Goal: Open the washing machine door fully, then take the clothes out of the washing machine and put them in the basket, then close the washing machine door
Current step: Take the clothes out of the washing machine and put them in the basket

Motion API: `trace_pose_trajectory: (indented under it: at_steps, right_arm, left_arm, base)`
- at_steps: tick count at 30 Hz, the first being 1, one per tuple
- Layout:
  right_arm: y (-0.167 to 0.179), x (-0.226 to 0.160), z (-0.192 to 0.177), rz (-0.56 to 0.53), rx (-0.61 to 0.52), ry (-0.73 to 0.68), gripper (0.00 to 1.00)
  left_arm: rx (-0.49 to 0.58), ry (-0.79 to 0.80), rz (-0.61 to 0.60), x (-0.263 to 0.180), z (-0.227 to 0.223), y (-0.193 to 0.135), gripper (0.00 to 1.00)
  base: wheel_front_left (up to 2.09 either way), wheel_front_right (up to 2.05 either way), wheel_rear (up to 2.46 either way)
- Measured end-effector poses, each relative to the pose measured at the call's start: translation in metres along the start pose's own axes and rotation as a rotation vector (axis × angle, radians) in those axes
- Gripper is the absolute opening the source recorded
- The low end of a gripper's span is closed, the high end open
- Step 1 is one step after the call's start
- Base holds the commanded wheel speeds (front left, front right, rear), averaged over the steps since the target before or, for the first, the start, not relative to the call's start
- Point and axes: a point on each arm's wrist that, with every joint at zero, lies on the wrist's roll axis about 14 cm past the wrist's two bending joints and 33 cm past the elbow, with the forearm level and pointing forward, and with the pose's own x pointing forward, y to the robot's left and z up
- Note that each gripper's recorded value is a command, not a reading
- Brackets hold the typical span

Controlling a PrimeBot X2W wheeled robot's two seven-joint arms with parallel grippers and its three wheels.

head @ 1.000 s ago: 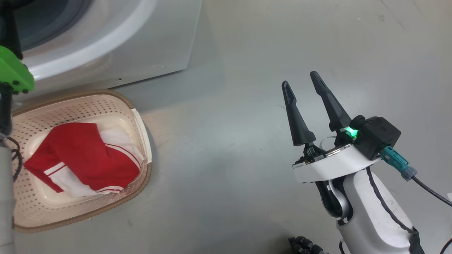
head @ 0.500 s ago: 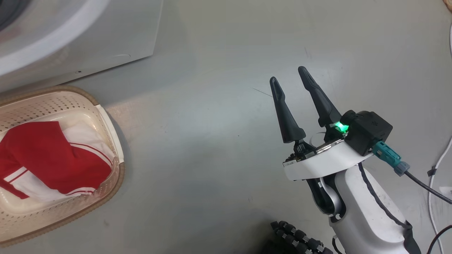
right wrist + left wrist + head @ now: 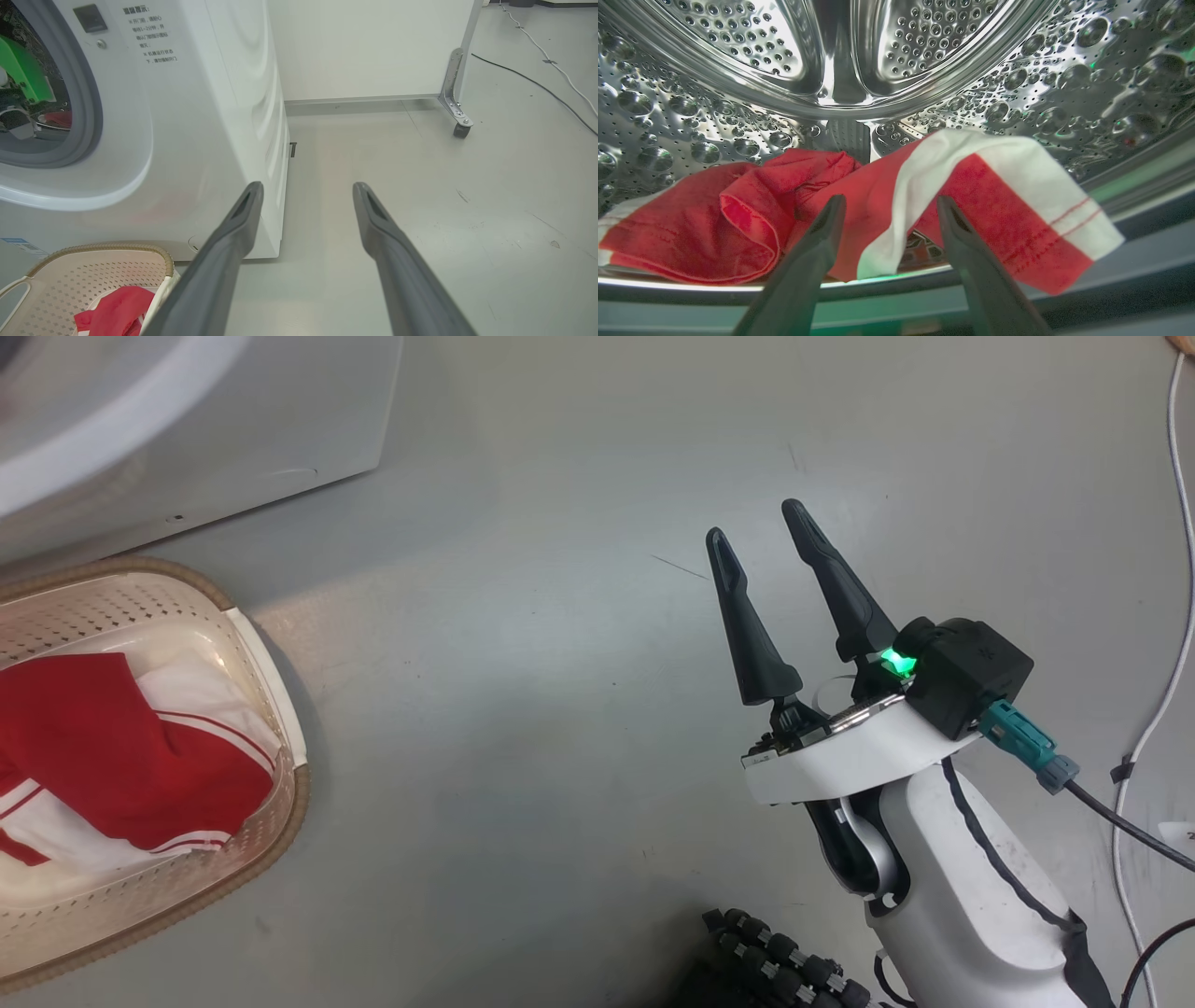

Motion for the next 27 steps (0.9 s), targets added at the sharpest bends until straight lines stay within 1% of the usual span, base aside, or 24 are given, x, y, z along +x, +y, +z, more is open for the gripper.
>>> trace_pose_trajectory:
  at_steps: [2,6,12,23,27]
  right_arm:
    - [0.0,0.001,0.0,0.003,-0.001,-0.001,1.0]
    - [0.001,0.004,0.001,0.008,-0.004,-0.004,1.0]
    - [0.001,0.005,0.001,0.004,-0.006,-0.005,1.0]
    - [0.012,0.006,0.006,0.037,-0.012,-0.02,1.0]
    - [0.016,0.006,0.011,0.049,-0.021,-0.033,1.0]
  left_arm:
    - [0.007,0.009,0.008,0.002,-0.002,0.003,0.0]
    - [0.006,0.025,0.027,0.003,-0.006,0.008,0.0]
    - [0.052,0.011,0.048,0.002,-0.006,0.012,0.0]
    - [0.146,-0.122,0.038,-0.018,0.023,0.003,0.0]
    - [0.145,-0.166,0.031,-0.032,0.022,-0.002,0.0]
  base:
    - [0.0,0.0,0.0]
    - [0.0,0.0,0.0]
    - [0.0,0.0,0.0]
    - [0.0,0.0,0.0]
    - [0.0,0.0,0.0]
